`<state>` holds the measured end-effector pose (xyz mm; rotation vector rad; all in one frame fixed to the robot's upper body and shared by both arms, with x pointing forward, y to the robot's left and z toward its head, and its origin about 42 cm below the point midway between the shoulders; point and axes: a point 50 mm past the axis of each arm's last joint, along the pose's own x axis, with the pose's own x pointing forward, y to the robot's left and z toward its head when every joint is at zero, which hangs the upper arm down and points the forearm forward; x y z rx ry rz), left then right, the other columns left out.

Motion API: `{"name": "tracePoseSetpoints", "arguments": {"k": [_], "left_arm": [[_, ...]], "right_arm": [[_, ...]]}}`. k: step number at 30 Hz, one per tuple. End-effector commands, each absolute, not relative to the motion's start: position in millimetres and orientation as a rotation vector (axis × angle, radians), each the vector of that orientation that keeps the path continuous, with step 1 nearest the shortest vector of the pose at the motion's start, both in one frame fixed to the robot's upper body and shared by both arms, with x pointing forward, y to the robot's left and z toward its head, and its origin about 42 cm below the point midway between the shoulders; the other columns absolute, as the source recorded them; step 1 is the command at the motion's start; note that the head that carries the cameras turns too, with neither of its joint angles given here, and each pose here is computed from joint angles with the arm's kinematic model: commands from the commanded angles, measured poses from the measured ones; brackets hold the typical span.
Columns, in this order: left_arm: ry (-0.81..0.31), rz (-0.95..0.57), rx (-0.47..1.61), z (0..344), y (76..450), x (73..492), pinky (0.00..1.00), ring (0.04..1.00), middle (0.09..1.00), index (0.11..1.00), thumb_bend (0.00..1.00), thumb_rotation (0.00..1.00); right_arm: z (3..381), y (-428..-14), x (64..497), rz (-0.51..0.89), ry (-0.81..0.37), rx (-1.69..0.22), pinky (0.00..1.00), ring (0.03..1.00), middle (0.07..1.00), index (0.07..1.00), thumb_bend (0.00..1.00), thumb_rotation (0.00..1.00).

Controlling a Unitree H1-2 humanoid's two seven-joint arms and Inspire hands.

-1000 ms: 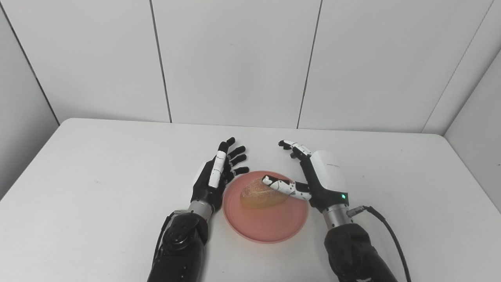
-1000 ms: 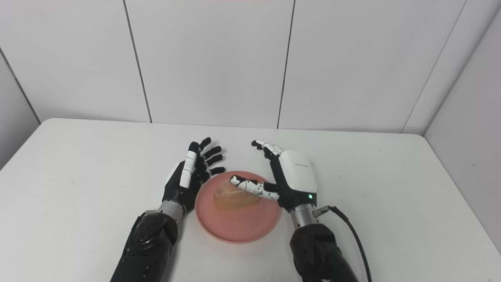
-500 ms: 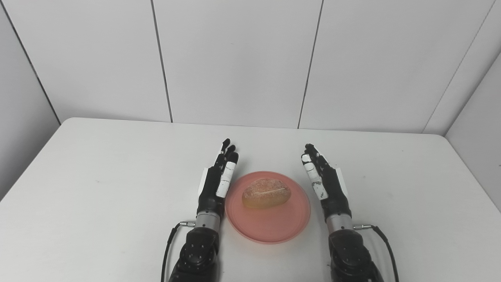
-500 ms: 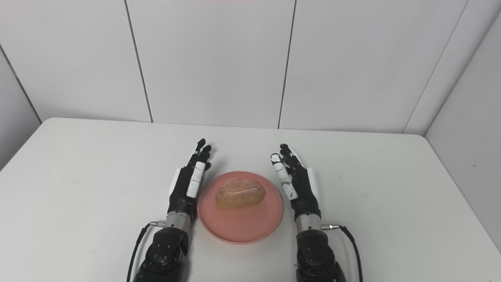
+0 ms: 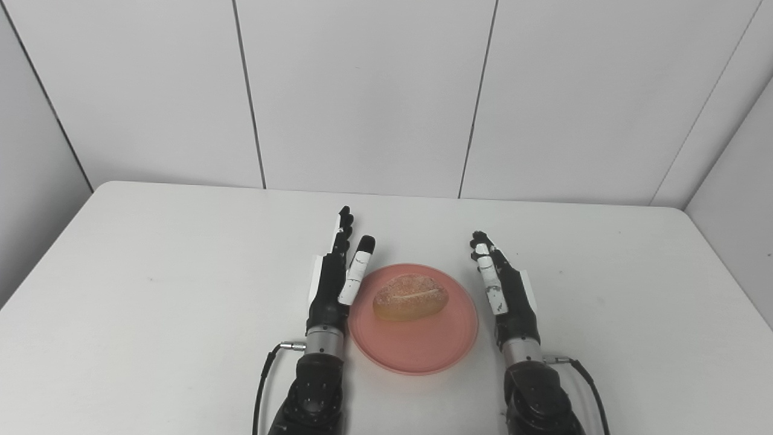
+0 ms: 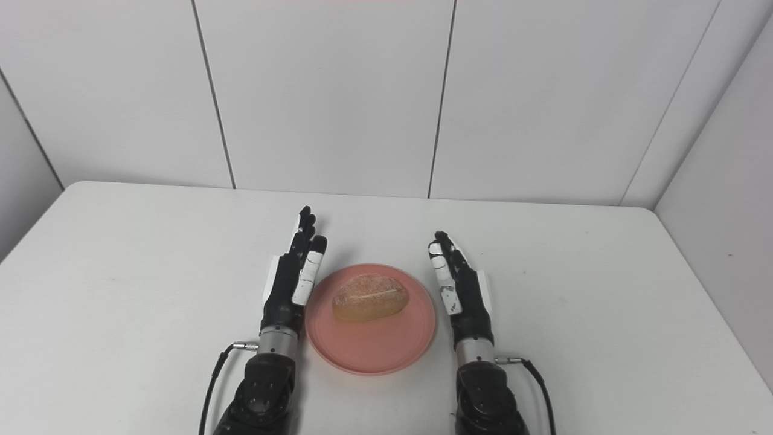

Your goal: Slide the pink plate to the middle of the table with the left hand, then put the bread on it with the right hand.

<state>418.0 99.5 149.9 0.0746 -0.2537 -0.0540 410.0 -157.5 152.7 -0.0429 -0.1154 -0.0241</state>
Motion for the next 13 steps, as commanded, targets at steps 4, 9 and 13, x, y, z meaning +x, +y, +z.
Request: {"name": "tracePoseSetpoints", "arguments": {"k": [4,9,13], "left_arm": [[-0.227,-0.034,0.067,142.8,94.5,411.7,1.00,1.000,1.000,1.000,0.80,0.99],[-0.202,-0.028,0.053,143.1,96.1,412.1,1.00,1.000,1.000,1.000,0.78,1.00],[-0.186,-0.024,0.039,144.0,99.1,413.7,1.00,1.000,1.000,1.000,0.78,1.00]], "right_arm": [[150.1,-154.3,407.9,-0.003,-0.149,-0.046,1.00,0.915,0.906,0.902,0.85,1.00],[147.8,-153.1,407.1,-0.003,-0.171,-0.034,1.00,0.931,0.918,0.913,0.87,1.00],[146.6,-152.7,406.4,-0.009,-0.199,0.003,1.00,0.937,0.933,0.924,0.84,1.00]]}}
